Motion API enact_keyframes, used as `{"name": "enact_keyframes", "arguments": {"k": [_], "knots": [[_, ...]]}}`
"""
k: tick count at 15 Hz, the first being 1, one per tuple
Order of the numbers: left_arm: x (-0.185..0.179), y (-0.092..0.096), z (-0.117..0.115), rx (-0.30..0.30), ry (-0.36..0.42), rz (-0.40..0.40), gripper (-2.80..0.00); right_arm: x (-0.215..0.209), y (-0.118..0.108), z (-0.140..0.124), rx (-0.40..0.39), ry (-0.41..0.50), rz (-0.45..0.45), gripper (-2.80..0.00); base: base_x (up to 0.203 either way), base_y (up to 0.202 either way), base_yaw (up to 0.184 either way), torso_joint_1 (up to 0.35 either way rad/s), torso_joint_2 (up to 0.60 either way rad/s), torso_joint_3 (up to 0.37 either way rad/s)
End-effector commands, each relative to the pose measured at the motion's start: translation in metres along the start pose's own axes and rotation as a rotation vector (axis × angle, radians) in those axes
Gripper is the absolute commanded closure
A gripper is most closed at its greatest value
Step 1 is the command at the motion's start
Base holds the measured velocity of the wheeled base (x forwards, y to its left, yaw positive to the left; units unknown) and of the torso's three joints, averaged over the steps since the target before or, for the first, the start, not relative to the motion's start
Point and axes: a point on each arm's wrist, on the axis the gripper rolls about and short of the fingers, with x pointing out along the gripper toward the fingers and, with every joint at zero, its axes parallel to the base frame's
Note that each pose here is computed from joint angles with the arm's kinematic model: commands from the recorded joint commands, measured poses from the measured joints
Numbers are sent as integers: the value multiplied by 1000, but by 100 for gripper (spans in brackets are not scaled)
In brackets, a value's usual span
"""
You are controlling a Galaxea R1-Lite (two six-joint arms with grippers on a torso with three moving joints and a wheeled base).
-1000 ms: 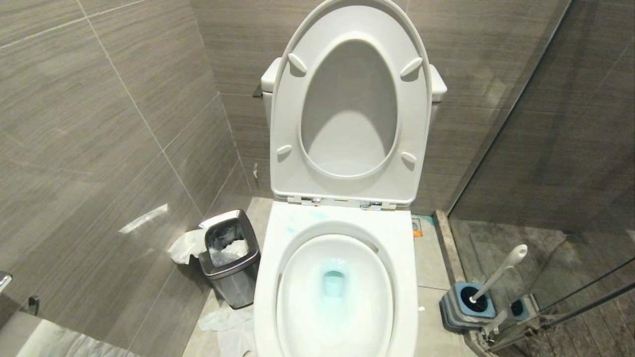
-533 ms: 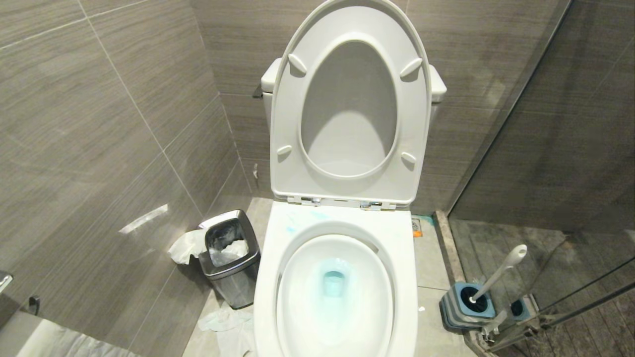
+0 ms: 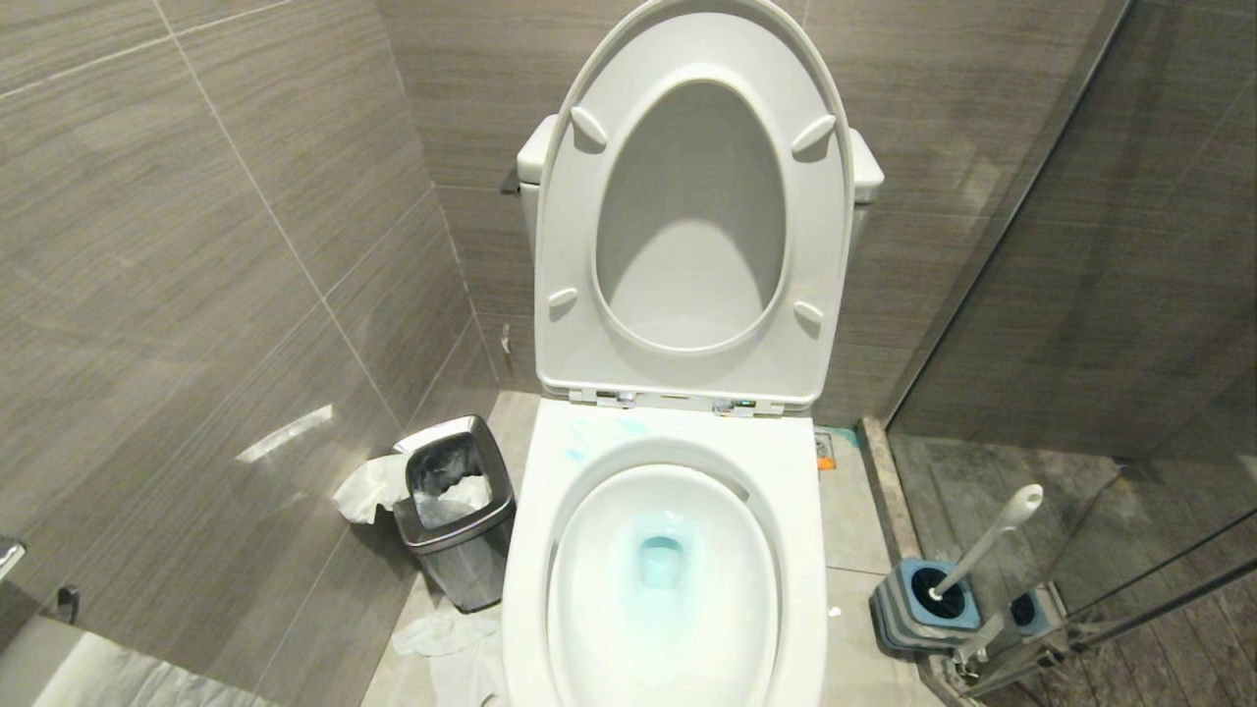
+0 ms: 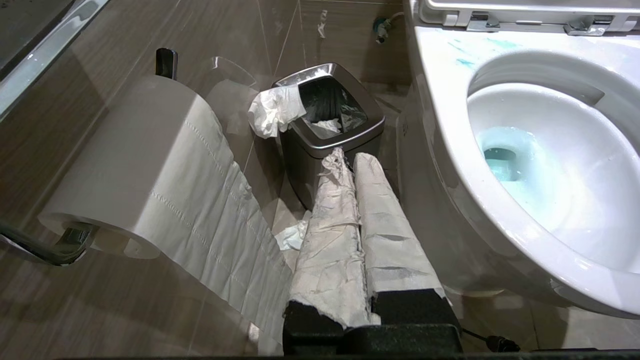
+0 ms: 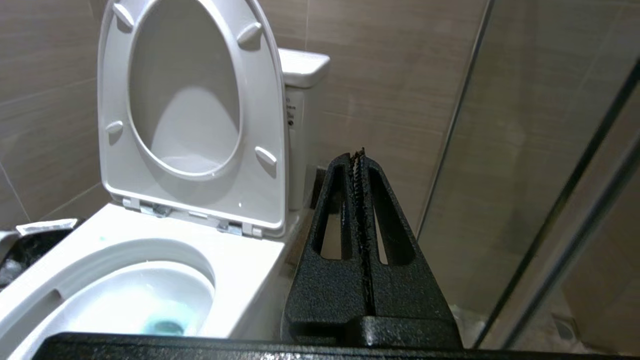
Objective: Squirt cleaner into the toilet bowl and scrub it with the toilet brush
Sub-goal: Flush the toilet
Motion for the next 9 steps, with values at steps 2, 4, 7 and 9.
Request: {"name": "enact_keyframes", "arguments": {"k": [2,4,7,9], "knots": [[0,0,0,-1,2,0,0,-18,1,-3,-17,-42,-37,0,0,0,0,0,0,0],[0,0,0,-1,2,0,0,-25,2,-9,-26,-30,-54,0,0,0,0,0,0,0],[0,0,0,-1,2,0,0,-31,3,-13,-41,-11,-77,0,0,0,0,0,0,0],[0,0,0,-1,2,0,0,-31,3,-14,-40,-6,-75,0,0,0,0,0,0,0]]}}
